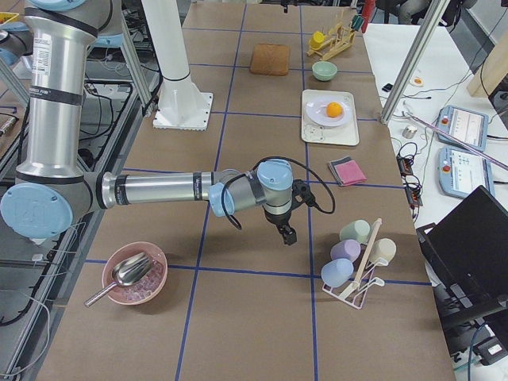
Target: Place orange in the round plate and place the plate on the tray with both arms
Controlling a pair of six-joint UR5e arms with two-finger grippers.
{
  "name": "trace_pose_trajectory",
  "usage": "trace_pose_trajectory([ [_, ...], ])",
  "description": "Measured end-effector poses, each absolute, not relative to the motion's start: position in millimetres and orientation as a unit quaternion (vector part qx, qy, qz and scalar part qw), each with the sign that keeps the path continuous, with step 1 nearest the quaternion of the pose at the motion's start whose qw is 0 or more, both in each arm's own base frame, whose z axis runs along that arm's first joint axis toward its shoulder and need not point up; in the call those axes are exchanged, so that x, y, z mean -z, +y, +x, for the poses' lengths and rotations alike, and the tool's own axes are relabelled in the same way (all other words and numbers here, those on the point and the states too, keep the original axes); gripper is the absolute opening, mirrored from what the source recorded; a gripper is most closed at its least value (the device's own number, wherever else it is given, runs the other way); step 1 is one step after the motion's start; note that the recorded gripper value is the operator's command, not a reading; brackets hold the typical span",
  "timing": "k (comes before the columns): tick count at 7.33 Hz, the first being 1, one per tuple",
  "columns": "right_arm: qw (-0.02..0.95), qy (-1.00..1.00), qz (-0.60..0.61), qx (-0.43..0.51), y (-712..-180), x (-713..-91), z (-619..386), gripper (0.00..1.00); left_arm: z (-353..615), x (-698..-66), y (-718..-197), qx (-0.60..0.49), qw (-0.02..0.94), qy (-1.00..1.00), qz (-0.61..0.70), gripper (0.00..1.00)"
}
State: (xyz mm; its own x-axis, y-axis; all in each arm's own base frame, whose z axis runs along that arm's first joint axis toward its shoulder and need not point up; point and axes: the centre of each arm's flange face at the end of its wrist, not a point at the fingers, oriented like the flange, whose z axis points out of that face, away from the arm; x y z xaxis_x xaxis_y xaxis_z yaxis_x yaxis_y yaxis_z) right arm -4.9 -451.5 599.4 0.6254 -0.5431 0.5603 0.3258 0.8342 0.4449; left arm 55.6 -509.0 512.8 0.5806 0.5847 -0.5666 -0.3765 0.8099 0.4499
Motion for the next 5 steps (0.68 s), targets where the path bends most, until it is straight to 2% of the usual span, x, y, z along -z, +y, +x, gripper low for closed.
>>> trace_pose_trajectory([
  [2, 0.888, -0.363, 0.139, 0.248, -448.3, -606.5, 4.3, 0.99, 1.4, -554.6, -509.8, -0.225, 0.878, 0.403, 0.126, 1.0],
  [5, 0.877, -0.404, 0.137, 0.223, -443.8, -603.8, 17.4, 0.99, -13.3, -567.0, -508.0, -0.205, 0.881, 0.409, 0.119, 1.0],
])
